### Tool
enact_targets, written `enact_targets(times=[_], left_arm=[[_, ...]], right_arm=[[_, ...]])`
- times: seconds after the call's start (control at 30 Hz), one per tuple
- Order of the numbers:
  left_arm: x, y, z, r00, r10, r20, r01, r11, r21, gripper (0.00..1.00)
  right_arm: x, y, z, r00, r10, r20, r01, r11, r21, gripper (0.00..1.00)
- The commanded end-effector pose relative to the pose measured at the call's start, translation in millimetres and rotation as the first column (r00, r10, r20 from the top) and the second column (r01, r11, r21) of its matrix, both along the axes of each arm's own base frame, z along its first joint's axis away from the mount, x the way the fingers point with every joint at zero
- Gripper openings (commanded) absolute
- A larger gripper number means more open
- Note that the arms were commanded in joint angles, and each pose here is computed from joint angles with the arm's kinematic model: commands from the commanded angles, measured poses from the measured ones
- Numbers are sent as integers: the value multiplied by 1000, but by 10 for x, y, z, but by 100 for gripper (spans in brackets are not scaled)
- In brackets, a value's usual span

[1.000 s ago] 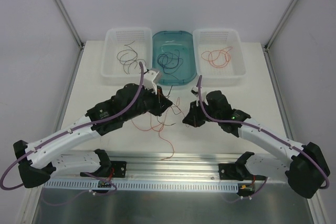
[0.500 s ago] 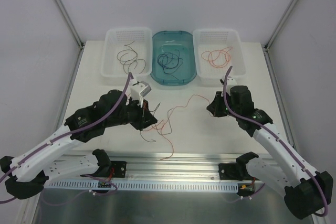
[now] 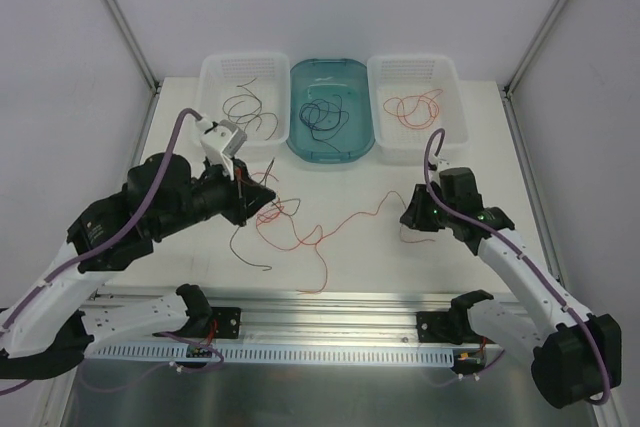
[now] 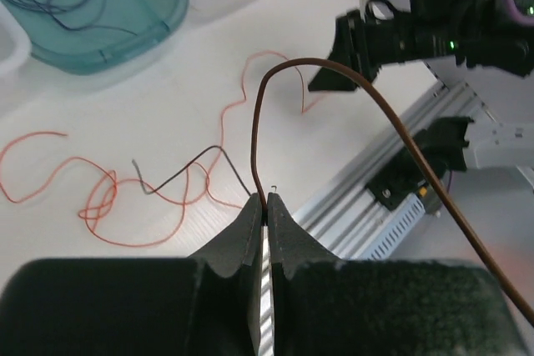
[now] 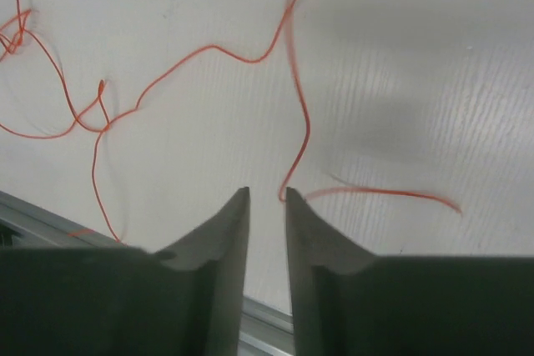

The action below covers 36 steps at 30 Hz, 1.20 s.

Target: Untangle the cables

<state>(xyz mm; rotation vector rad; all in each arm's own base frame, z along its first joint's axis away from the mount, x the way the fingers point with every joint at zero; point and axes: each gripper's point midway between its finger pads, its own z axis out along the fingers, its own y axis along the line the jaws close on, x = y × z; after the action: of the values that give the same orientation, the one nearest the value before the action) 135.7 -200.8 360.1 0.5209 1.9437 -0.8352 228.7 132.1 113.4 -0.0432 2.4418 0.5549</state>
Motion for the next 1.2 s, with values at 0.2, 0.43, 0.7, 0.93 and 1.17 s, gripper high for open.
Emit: enact_targets(times=[0.2, 0.43, 0.7, 0.93, 1.17], left_arm=[[1197, 138, 742, 908, 317, 274, -353, 931, 93, 0], [2310, 318, 1069, 815, 455, 360, -510, 857, 71, 0], [3546, 884, 972, 744, 578, 336, -613, 790, -1, 0], [4361, 1156, 42, 760, 614, 213, -640, 764, 82, 0], [4704, 1106, -1157, 810, 587, 14, -579, 794, 184, 6]], right_arm=[[-275, 154, -91, 997, 76, -35, -75, 997, 27, 80], [-338, 134, 165, 995, 65, 70, -69, 996, 60, 98], [-475, -2, 457, 981, 60, 183, -71, 996, 54, 100], [-532, -107, 581, 970, 42, 239, -53, 998, 39, 100], [-507, -57, 549, 975, 64, 210, -73, 997, 35, 100]])
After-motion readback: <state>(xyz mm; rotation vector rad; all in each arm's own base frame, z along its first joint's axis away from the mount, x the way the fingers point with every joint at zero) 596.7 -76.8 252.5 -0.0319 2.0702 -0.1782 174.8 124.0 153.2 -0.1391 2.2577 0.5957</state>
